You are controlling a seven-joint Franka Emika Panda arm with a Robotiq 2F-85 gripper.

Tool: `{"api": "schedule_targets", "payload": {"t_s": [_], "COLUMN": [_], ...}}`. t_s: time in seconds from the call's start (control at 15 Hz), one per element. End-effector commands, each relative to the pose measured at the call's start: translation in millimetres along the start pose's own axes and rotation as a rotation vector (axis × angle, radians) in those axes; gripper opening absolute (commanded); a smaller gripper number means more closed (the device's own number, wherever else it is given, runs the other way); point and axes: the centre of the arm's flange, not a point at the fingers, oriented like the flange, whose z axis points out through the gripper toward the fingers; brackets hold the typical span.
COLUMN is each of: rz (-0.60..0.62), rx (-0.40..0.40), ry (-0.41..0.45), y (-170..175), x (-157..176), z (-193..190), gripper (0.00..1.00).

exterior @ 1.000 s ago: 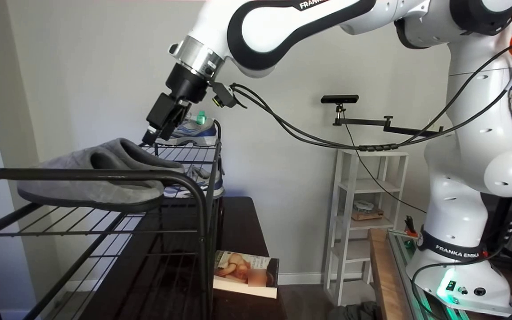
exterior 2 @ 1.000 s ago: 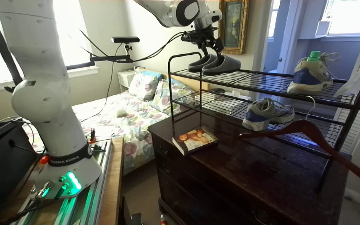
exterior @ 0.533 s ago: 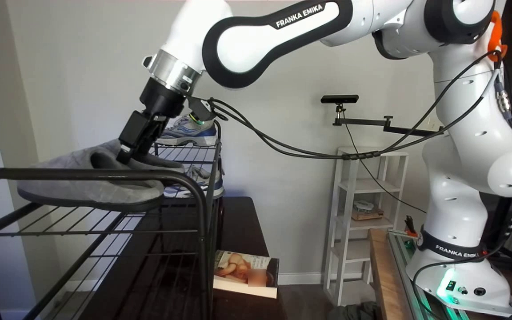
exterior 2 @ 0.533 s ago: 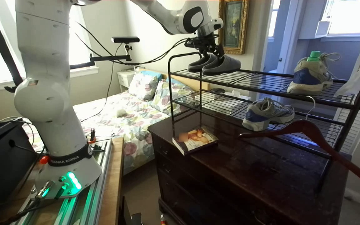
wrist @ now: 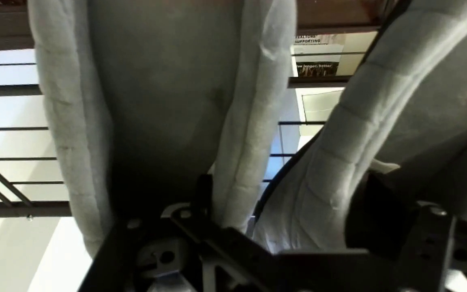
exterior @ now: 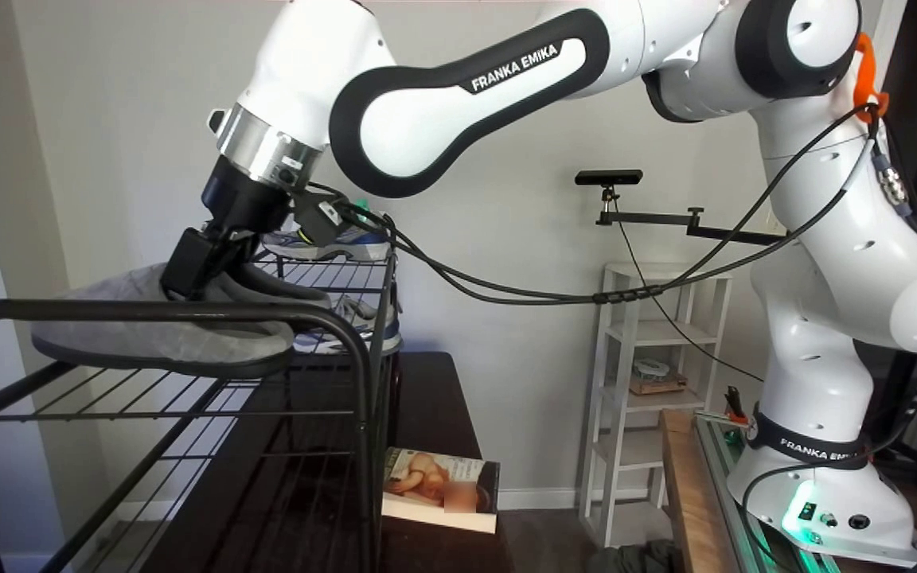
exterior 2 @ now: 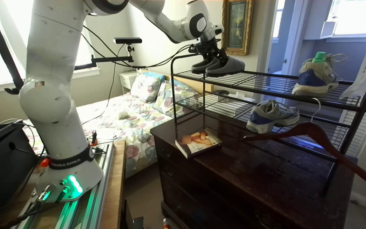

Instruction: Put the slippers on the cabinet

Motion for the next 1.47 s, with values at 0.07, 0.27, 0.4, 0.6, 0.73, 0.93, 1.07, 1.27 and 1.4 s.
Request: {"api": "schedule_targets", "payload": {"t_s": [0.07, 0.27, 0.4, 0.6, 0.73, 0.93, 1.07, 1.27, 1.4], "rz": [0.054, 0.09, 0.109, 0.095, 0.076, 0.003, -0.043, -0.06, -0.015], "rx": [-0.059, -0.076, -0.088, -0.088, -0.07, -0.072, -0.043, 0.043, 0.11], "ry": [-0.013, -0.019, -0.019, -0.037, -0.042, -0.028, -0.009, -0.027, -0.093], "y": [7.2, 20.2, 29.6, 37.6, 37.3, 24.4, 12.2, -4.2, -3.3], "x": [16.5, 15.5, 16.7, 18.1, 20.1, 12.4, 5.0, -21.5, -49.3], "z": [13.9, 13.7, 10.9, 3.0, -13.8, -81.6, -117.5, -175.1, -190.7], "gripper": [0.61, 0.39, 0.25, 0.05, 0.0, 0.01, 0.03, 0.03, 0.03]}}
